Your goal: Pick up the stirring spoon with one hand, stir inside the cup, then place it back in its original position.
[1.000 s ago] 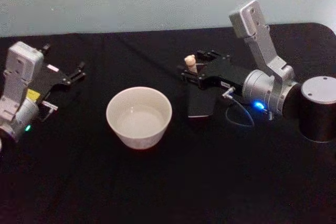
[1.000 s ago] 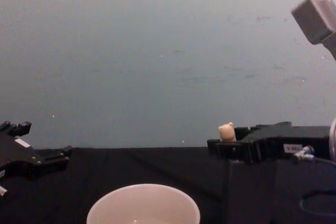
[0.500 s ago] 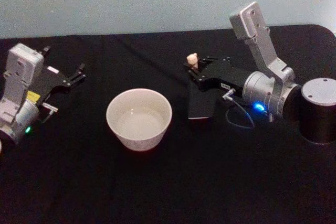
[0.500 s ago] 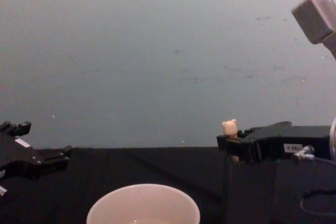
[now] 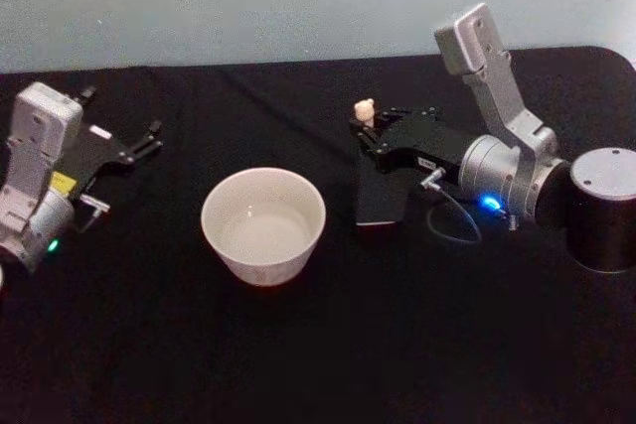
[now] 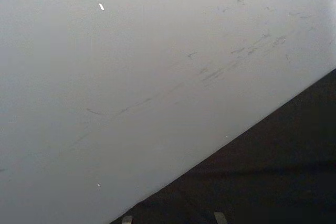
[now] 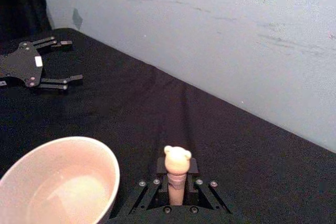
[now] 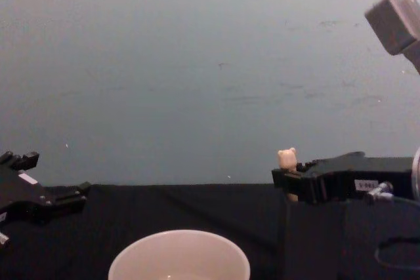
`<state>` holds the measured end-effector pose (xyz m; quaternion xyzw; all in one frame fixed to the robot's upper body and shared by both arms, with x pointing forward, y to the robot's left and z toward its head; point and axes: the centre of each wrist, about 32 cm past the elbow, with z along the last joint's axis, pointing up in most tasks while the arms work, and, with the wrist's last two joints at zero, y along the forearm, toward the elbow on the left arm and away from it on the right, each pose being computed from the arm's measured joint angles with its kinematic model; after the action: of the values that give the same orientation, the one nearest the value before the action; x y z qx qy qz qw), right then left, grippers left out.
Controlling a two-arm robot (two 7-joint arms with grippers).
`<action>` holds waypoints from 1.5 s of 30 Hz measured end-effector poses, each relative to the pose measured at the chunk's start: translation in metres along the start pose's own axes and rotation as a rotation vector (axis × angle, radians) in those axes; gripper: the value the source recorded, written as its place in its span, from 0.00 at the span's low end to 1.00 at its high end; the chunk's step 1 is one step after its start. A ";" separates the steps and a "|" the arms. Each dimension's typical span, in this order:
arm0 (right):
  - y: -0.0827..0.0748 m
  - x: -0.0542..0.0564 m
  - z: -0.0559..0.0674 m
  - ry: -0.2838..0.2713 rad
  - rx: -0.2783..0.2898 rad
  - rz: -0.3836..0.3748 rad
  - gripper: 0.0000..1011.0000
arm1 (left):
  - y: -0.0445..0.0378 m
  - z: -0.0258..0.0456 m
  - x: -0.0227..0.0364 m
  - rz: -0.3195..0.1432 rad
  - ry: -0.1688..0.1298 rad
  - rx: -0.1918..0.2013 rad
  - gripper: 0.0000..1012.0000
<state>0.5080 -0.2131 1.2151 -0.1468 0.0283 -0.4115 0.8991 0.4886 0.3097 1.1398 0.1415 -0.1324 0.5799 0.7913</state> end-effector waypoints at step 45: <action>-0.045 0.007 0.047 0.046 0.292 -0.043 0.20 | 0.0000 0.0000 0.0000 0.000 0.000 0.000 0.99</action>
<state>0.4872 -0.2348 1.2733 -0.0054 -0.0146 -0.4338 0.9009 0.4886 0.3097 1.1398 0.1415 -0.1325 0.5799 0.7913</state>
